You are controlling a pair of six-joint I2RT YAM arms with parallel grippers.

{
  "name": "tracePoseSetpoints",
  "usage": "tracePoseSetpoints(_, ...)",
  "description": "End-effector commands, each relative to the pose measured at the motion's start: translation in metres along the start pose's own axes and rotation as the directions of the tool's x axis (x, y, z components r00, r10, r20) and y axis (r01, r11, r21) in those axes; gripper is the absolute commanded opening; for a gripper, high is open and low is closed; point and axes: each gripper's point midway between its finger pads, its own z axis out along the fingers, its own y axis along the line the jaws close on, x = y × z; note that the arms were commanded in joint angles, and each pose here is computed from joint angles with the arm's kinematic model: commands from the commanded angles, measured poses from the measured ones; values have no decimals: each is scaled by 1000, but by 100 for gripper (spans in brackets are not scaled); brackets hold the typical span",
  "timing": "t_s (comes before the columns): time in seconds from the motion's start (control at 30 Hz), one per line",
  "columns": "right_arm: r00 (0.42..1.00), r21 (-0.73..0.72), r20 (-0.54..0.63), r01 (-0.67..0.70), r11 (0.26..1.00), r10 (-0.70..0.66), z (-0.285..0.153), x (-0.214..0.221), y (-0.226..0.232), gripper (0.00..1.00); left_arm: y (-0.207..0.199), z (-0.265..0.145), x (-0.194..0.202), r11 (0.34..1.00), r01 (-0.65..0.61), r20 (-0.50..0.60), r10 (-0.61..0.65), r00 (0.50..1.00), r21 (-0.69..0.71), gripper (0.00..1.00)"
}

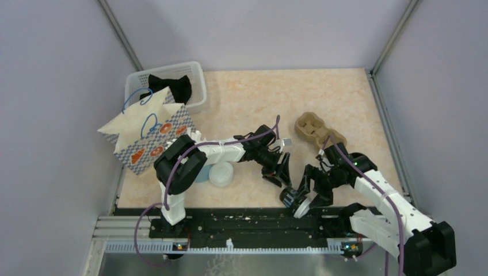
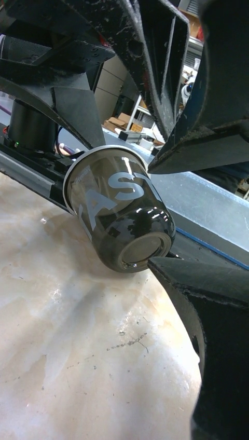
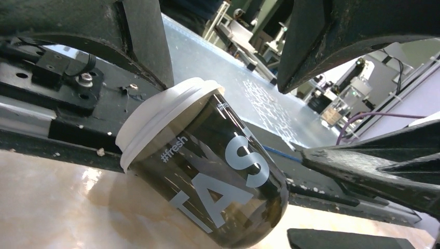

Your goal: Pack the takeout coffee

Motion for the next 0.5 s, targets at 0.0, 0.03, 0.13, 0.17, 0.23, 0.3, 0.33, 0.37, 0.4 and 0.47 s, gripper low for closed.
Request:
tracePoseSetpoints(0.0, 1000, -55, 19, 19, 998, -18, 4, -9, 17, 73, -5, -3, 2, 999, -37, 1, 37, 999, 18, 64)
tracePoseSetpoints(0.03, 1000, -56, 23, 19, 998, -18, 4, -10, 18, 73, -4, -3, 3, 999, -36, -1, 36, 999, 15, 62)
tracePoseSetpoints(0.13, 999, -77, 42, 15, 997, -12, 1, -14, 26, 73, 4, -3, 5, 1000, -29, -5, 29, 1000, -10, 57)
tracePoseSetpoints(0.17, 999, -90, 52, 18, 996, -13, -1, -16, 30, 73, 6, -3, 7, 999, -28, -4, 28, 1000, -17, 55)
tracePoseSetpoints(0.23, 998, -120, 63, 16, 993, -9, -3, -19, 39, 73, 11, -3, 9, 999, -19, -4, 19, 1000, -34, 52)
tracePoseSetpoints(0.3, 997, -144, 73, 12, 989, -2, -3, -23, 45, 73, 14, -5, 11, 999, -14, 5, 14, 1000, -51, 51)
tracePoseSetpoints(0.33, 997, -145, 83, 11, 989, 2, -4, -26, 47, 73, 15, -7, 11, 998, -12, 12, 13, 1000, -58, 51)
tracePoseSetpoints(0.37, 995, -140, 98, 7, 990, 7, -3, -30, 47, 73, 17, -9, 11, 998, -13, 21, 15, 1000, -66, 53)
tracePoseSetpoints(0.4, 994, -140, 110, 8, 990, 7, -2, -34, 48, 74, 18, -12, 10, 997, -17, 34, 19, 999, -72, 54)
tracePoseSetpoints(0.47, 990, -150, 139, 14, 989, 7, 1, -46, 55, 74, 21, -17, 6, 996, -11, 57, 16, 998, -88, 56)
